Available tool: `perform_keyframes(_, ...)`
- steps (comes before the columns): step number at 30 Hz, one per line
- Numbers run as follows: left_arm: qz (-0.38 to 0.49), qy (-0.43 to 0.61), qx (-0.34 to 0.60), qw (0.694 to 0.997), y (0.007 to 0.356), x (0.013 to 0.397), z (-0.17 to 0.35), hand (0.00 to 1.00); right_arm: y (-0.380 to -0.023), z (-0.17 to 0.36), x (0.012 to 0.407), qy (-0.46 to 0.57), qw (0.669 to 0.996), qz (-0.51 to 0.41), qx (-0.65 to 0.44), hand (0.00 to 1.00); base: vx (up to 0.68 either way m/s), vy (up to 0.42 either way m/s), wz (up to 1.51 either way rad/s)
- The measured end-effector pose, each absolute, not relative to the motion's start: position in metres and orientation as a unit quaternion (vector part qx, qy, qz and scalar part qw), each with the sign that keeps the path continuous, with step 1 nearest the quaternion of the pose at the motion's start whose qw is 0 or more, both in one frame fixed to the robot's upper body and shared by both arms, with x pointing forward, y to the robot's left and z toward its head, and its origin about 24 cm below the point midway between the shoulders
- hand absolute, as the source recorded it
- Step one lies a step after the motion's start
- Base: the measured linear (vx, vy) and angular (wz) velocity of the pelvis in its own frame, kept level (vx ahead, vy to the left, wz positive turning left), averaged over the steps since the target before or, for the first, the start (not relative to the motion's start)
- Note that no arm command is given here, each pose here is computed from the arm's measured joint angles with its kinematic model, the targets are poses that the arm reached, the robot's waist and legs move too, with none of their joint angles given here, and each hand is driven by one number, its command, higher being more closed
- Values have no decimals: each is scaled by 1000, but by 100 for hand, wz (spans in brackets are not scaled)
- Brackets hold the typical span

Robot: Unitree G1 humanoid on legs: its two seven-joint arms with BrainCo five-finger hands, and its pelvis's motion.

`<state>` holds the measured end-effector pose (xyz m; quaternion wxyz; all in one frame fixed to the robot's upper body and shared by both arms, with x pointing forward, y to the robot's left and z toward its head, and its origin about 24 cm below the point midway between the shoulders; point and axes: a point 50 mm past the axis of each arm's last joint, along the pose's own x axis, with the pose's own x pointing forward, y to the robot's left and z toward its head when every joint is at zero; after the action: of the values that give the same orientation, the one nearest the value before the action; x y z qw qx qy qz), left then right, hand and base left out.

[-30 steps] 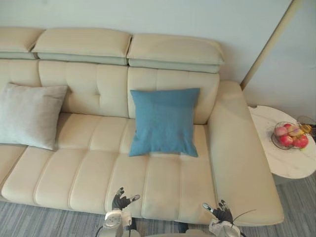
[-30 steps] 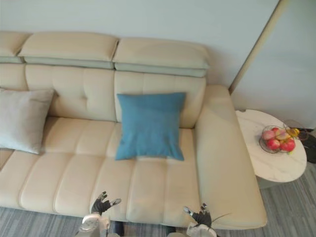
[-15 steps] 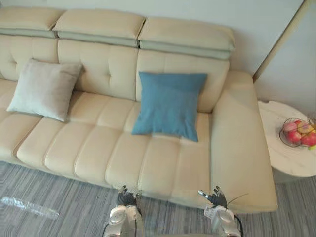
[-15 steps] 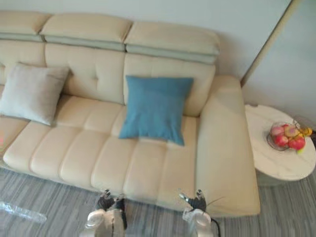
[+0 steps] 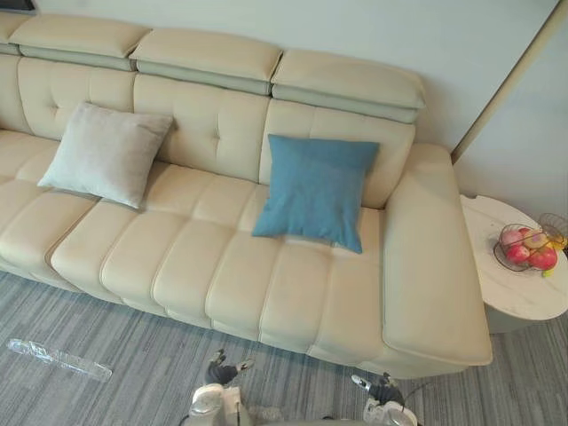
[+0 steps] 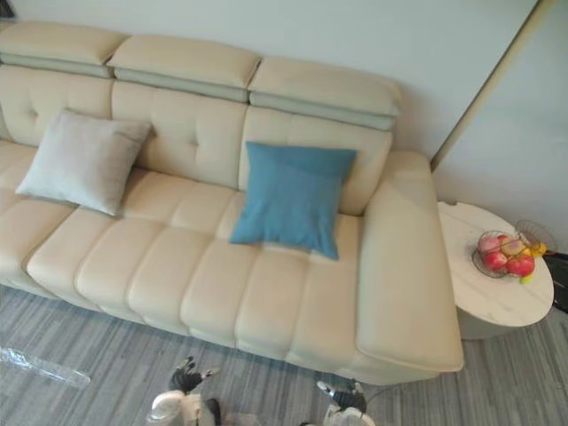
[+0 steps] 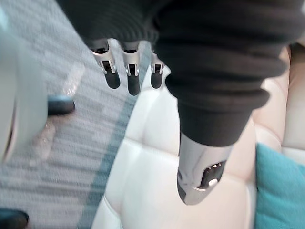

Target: Pick up cushions and gather them together orderly.

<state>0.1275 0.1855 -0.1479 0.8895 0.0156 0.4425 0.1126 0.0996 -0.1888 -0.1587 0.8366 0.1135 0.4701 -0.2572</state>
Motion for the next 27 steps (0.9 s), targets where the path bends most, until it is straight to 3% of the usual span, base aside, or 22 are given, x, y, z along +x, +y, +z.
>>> perform_keyframes(27,97,493,73,861,206,105,-157,0,-216,-158,102,487,836,-243,64,0,20,5,-1)
